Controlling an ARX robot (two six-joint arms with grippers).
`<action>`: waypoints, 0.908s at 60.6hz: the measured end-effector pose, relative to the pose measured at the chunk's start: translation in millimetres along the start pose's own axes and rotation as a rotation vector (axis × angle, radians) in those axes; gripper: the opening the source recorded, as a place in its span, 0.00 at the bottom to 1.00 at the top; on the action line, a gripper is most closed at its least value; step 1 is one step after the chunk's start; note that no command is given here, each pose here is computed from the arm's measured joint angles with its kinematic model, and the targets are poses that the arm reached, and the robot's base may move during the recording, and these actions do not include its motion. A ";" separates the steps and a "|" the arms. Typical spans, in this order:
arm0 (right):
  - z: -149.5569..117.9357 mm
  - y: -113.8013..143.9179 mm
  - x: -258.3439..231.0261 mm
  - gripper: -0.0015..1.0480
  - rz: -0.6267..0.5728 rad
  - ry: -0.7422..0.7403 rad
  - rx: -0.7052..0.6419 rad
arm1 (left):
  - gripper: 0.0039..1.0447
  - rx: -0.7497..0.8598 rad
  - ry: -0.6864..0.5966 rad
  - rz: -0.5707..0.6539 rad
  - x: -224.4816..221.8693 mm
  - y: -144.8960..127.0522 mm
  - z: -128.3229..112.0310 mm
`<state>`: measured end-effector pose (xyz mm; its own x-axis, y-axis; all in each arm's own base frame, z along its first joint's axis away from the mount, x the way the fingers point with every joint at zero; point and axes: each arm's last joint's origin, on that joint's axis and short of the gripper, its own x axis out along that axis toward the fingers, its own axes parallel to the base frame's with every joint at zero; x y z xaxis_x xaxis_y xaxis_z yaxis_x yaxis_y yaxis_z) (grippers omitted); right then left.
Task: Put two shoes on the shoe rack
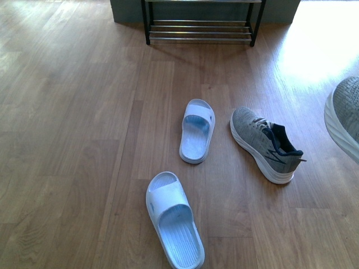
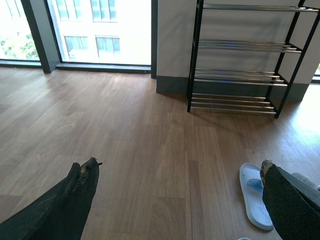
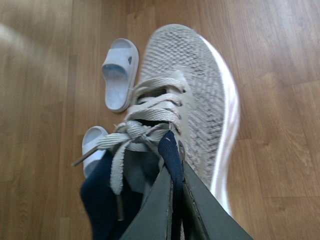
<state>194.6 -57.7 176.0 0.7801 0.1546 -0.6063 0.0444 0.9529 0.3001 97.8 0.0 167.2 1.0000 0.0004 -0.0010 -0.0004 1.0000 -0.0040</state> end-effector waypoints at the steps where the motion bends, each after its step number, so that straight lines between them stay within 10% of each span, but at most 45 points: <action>1: 0.1 0.2 -0.2 0.01 0.001 -0.001 0.000 | 0.91 0.000 0.000 0.000 0.0 0.0 0.0; 55: 22.5 1.1 -30.9 0.01 -0.026 -0.149 0.003 | 0.91 0.000 0.000 0.000 0.0 0.0 0.0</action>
<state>184.6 -67.3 211.6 0.8624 0.0898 -0.4982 0.0672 0.9551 0.2884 97.8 0.0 167.2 1.0000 0.0004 -0.0006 -0.0004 1.0000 -0.0040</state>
